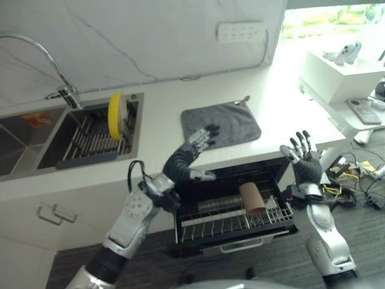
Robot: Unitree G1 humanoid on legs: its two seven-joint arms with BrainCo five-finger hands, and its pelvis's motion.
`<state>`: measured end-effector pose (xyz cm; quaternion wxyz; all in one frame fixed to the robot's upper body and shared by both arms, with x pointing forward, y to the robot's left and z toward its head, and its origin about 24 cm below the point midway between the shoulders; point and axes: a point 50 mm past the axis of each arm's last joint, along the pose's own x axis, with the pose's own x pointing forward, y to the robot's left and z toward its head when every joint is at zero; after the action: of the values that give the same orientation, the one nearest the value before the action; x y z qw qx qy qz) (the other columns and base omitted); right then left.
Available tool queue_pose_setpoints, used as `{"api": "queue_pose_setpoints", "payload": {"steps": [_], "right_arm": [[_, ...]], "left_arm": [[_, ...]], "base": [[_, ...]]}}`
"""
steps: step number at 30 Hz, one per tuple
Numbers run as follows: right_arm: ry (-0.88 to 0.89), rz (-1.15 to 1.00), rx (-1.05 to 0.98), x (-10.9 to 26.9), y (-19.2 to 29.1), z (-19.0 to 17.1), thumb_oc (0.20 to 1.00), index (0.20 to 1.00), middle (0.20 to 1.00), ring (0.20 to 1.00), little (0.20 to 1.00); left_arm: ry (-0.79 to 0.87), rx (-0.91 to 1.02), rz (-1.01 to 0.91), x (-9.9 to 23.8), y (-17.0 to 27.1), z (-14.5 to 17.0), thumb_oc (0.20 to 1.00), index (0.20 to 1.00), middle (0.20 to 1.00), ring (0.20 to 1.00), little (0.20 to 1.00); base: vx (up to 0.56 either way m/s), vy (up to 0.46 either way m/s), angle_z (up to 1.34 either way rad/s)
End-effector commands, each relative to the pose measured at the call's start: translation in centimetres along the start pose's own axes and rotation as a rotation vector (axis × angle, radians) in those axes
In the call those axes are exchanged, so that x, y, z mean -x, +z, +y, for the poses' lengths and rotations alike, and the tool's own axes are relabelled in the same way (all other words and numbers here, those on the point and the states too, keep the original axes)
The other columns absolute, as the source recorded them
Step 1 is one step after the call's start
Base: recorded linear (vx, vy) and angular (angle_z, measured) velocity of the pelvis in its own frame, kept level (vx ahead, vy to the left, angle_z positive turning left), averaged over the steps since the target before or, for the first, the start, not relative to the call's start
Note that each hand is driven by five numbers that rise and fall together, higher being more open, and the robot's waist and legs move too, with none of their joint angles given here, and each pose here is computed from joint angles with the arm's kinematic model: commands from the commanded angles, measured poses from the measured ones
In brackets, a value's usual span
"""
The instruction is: Place the dishes in the dishwasher.
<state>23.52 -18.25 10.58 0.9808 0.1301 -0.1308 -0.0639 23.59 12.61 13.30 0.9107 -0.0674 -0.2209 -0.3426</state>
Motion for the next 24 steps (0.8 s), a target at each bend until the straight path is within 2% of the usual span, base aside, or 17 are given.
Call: {"api": "queue_pose_setpoints", "payload": {"steps": [1,2,7,12,15,16,24], "right_arm": [[0.234,-0.303,0.027,-1.0,4.4,2.3,1.0,1.0,1.0,1.0,1.0],[0.346,-0.285,0.036,-1.0,4.3,3.3,1.0,1.0,1.0,1.0,1.0],[0.42,-0.24,0.043,-0.9,3.6,3.4,1.0,1.0,1.0,1.0,1.0],[0.442,-0.242,0.079,-1.1,3.2,2.7,1.0,1.0,1.0,1.0,1.0],[0.44,-0.241,0.087,-1.2,3.2,2.4,1.0,1.0,1.0,1.0,1.0],[0.403,-0.32,-0.057,-4.1,3.9,3.1,1.0,1.0,1.0,1.0,1.0],[0.438,-0.347,0.011,-3.3,4.2,2.7,1.0,1.0,1.0,1.0,1.0]], "left_arm": [[0.019,0.046,-0.106,-0.8,1.8,1.2,1.0,1.0,1.0,1.0,1.0],[0.101,0.034,-0.056,-0.4,1.2,1.6,1.0,1.0,1.0,1.0,1.0],[0.249,-0.002,-0.015,1.2,0.3,2.9,1.0,1.0,1.0,1.0,1.0],[0.598,-0.288,-0.071,4.5,1.3,5.6,1.0,1.0,1.0,1.0,1.0],[0.647,-0.359,-0.077,4.9,1.6,6.0,1.0,1.0,1.0,1.0,1.0],[0.533,-0.268,-0.116,-0.9,0.5,4.8,1.0,1.0,1.0,1.0,1.0],[0.529,-0.323,-0.142,0.9,1.6,5.2,1.0,1.0,1.0,1.0,1.0]], "base": [[0.05,0.005,0.12],[0.04,0.0,0.12],[0.01,-0.008,0.03],[-0.02,-0.067,0.12],[-0.02,-0.034,0.23],[0.0,-0.063,0.2],[0.04,-0.038,0.0]]}}
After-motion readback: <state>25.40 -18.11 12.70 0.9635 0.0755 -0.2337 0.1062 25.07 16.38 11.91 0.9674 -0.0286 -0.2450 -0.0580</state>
